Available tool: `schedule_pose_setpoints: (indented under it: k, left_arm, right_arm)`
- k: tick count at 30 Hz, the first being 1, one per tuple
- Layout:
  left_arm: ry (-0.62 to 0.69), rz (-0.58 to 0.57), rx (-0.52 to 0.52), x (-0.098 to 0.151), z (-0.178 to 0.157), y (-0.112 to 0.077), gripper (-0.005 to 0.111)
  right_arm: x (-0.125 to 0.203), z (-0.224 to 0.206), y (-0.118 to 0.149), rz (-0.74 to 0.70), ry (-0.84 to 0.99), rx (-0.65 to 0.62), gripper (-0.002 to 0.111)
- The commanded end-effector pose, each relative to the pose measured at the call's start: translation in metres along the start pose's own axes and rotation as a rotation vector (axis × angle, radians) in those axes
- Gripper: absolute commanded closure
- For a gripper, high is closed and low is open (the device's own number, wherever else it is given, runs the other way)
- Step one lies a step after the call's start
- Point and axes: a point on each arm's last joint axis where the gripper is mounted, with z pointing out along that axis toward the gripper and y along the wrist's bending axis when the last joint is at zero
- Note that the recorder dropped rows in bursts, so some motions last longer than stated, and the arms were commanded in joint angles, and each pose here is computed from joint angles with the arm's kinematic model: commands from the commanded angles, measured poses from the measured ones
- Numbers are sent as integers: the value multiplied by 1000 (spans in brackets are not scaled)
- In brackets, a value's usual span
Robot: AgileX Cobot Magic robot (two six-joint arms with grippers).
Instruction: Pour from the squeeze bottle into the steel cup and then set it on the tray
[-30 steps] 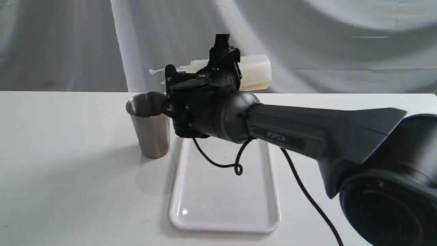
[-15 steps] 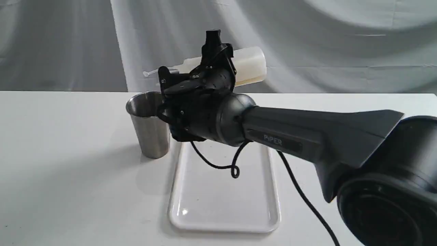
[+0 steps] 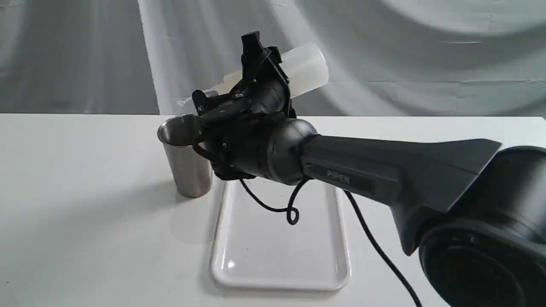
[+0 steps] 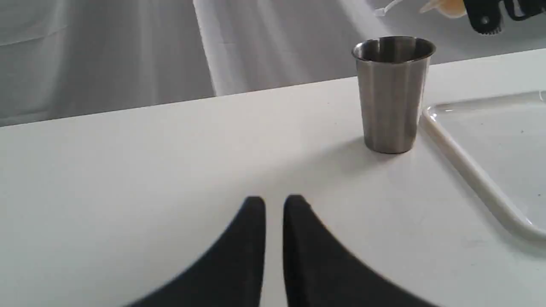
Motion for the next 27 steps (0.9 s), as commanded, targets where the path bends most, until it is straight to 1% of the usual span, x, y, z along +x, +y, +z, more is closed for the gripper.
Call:
schedule_pose_setpoints:
  k: [1, 11, 27]
  left_arm:
    - [-7, -1, 2, 1, 0, 0, 98]
    - [-7, -1, 2, 1, 0, 0, 98]
    - [-7, -1, 2, 1, 0, 0, 98]
  right_arm:
    - [5, -3, -15, -15, 16, 64, 73]
    - [5, -4, -17, -106, 21, 89, 73]
    - [5, -4, -20, -130, 22, 123, 73]
